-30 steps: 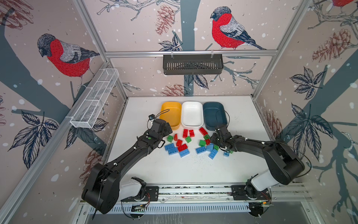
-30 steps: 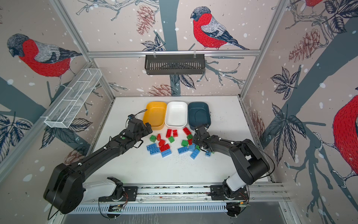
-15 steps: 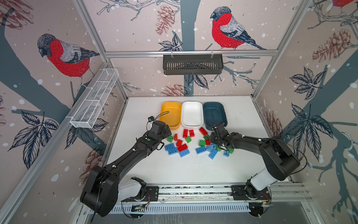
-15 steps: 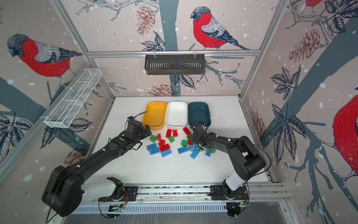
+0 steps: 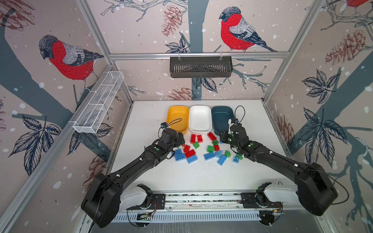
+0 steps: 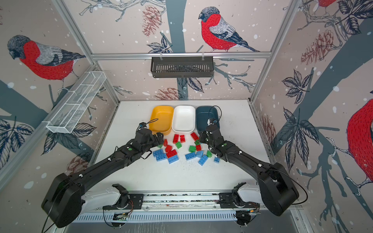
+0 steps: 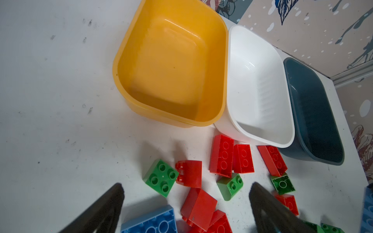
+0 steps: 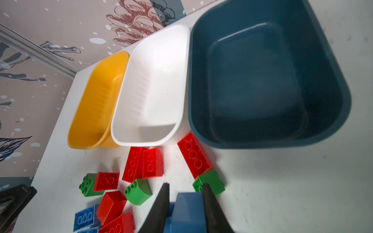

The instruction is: Sort the legos into containers by color

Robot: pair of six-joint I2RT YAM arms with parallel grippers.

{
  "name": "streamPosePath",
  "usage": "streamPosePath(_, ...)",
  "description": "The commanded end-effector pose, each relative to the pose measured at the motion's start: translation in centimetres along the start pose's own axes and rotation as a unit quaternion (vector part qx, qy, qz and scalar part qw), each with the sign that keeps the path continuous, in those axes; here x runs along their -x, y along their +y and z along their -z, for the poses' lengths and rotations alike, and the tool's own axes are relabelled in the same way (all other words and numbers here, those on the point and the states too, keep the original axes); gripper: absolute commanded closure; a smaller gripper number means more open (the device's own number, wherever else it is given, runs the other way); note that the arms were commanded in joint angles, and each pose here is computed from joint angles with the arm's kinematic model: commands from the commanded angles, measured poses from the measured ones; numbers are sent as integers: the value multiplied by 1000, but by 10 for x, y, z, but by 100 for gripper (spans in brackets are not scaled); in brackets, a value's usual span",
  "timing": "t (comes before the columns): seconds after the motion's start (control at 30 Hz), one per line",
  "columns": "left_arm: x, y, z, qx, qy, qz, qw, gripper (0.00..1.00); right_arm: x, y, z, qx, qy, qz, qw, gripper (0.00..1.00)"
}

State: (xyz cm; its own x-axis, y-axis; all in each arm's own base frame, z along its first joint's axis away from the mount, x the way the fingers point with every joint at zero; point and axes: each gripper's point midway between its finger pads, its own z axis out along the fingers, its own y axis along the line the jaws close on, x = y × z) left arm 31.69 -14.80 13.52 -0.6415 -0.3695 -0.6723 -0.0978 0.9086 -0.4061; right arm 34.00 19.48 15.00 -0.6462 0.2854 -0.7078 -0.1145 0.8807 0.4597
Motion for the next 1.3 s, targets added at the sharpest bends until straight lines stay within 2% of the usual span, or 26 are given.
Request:
streamPosePath(0.0, 21, 3, 7, 6, -56, 24, 998, 3, 35, 12, -8, 24, -39, 19, 999, 81)
streamPosePath(0.1, 25, 10, 15, 9, -78, 31, 996, 3, 56, 3, -32, 6, -27, 27, 999, 81)
streamPosePath(0.2, 25, 27, 23, 33, -97, 61, 993, 3, 69, -11, -63, -11, 4, 36, 999, 81)
streamPosePath(0.37, 20, 43, 33, 37, -110, 57, 992, 3, 90, -30, -104, -45, 21, 52, 997, 80)
streamPosePath(0.53, 10, 49, 35, 28, -87, 55, 994, 3, 97, -44, -143, -68, 48, 63, 994, 78)
streamPosePath(0.77, -5, 38, 27, -2, -50, 25, 998, 3, 101, -35, -185, -39, 70, 41, 996, 72)
streamPosePath(1.03, -17, 30, 14, -17, -21, 22, 999, 3, 108, -17, -167, -9, 60, 35, 998, 55)
streamPosePath(1.27, -15, 14, 12, -37, -17, 14, 999, 3, 76, -9, -117, -1, 81, 69, 994, 49)
